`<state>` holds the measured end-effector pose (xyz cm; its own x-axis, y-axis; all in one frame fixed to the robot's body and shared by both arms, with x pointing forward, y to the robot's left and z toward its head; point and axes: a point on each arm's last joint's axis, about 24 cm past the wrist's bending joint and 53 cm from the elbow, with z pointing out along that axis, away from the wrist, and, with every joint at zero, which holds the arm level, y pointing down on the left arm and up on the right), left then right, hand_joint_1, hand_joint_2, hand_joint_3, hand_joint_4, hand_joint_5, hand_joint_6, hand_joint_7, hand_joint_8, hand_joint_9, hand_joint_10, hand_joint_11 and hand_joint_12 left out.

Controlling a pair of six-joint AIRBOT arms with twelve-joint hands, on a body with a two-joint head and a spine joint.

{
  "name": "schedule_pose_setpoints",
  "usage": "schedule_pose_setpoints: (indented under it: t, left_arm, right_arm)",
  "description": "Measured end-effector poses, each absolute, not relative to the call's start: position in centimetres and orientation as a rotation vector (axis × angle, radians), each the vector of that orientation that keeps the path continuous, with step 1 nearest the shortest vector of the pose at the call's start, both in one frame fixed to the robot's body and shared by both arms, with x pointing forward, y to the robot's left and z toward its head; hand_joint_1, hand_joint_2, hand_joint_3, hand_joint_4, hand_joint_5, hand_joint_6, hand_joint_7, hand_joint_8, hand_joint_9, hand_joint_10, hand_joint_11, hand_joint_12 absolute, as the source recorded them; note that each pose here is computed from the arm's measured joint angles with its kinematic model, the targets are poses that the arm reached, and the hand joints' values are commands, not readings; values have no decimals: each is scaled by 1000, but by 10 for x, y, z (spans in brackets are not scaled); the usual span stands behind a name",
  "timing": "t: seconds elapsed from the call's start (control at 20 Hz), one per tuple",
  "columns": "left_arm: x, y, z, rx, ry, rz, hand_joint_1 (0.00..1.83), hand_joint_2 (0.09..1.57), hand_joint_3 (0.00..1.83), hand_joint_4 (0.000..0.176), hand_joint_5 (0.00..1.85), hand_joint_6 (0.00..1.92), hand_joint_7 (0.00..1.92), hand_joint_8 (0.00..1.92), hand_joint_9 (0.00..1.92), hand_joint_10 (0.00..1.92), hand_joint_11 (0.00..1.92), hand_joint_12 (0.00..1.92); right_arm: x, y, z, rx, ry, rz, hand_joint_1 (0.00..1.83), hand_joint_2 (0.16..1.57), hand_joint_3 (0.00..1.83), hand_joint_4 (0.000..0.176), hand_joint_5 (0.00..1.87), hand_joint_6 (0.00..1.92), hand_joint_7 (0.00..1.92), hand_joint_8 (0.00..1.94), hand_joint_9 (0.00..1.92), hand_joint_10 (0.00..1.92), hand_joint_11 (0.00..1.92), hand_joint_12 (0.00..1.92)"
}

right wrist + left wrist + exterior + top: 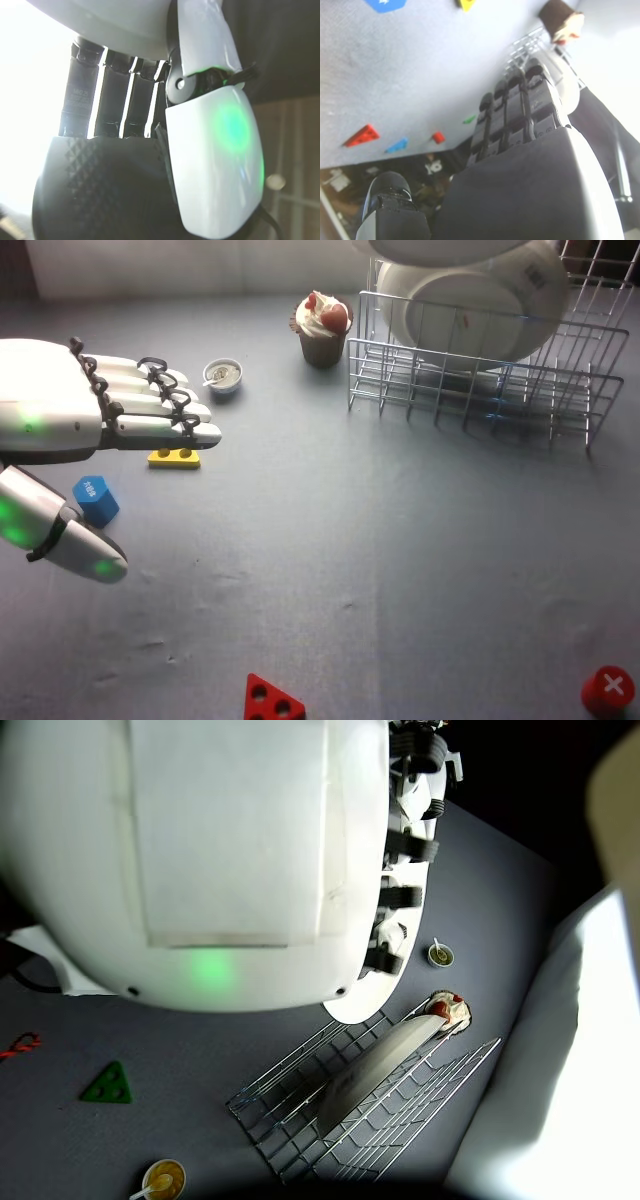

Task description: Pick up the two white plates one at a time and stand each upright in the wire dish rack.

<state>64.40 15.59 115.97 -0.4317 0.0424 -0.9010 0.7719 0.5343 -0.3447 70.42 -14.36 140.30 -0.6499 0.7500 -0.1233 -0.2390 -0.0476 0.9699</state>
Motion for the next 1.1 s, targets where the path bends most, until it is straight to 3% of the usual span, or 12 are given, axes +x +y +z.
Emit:
schedule_pose_setpoints:
  t: [0.2, 0.3, 0.45, 0.5, 0.7, 0.85, 0.95, 1.05, 1.1]
  left_arm:
    - [629, 145, 1163, 724, 1819, -1044, 0, 921, 2, 0, 21, 1, 49, 0, 55, 0, 47, 3]
    - [624, 147, 1167, 735, 1808, -1061, 0, 927, 4, 0, 24, 2, 48, 1, 56, 2, 50, 4]
    - [625, 151, 1171, 724, 1800, -1072, 0, 921, 1, 0, 21, 1, 53, 3, 57, 2, 43, 1]
    - [624, 152, 1169, 719, 1806, -1075, 0, 922, 1, 0, 39, 7, 66, 7, 72, 7, 58, 7]
    - [619, 161, 1159, 742, 1840, -1054, 0, 918, 0, 0, 56, 10, 85, 11, 88, 10, 74, 14]
    - [622, 165, 1161, 726, 1837, -1054, 0, 923, 1, 0, 53, 6, 86, 8, 89, 8, 77, 15]
    - [620, 164, 1163, 715, 1831, -1076, 0, 914, 0, 0, 73, 10, 116, 14, 118, 14, 102, 24]
    - [620, 162, 1169, 699, 1816, -1102, 0, 917, 0, 0, 67, 5, 99, 4, 99, 4, 87, 17]
    - [619, 161, 1171, 694, 1810, -1113, 0, 915, 0, 0, 57, 1, 89, 0, 91, 0, 85, 16]
  right_arm:
    - [706, -145, 1401, 627, 1523, 1825, 1492, 1067, 0, 0, 930, 1009, 1037, 584, 1107, 763, 980, 1408]
    - [706, -146, 1398, 665, 1535, 1839, 1498, 1050, 0, 0, 959, 916, 1103, 536, 1163, 685, 976, 1372]
    - [706, -146, 1390, 686, 1571, 1830, 1495, 1076, 1, 0, 866, 1016, 1025, 715, 1095, 793, 947, 1426]
    - [705, -145, 1389, 683, 1579, 1832, 1499, 1059, 0, 0, 882, 978, 1069, 676, 1166, 687, 980, 1389]
    - [705, -146, 1387, 718, 1583, 1858, 1502, 1036, 1, 0, 942, 876, 1123, 573, 1241, 574, 1021, 1334]
    - [718, -148, 1354, 839, 1636, 1847, 1505, 1017, 0, 0, 1007, 756, 1187, 460, 1299, 474, 1044, 1300]
    - [725, -147, 1327, 852, 1698, 1783, 1501, 1022, 0, 0, 999, 791, 1183, 424, 1267, 527, 1056, 1313]
    - [729, -148, 1326, 891, 1680, 1807, 1499, 1026, 1, 0, 1004, 823, 1156, 452, 1226, 585, 1067, 1291]
    - [732, -148, 1328, 917, 1664, 1827, 1495, 1052, 0, 0, 961, 857, 1084, 569, 1140, 737, 1024, 1362]
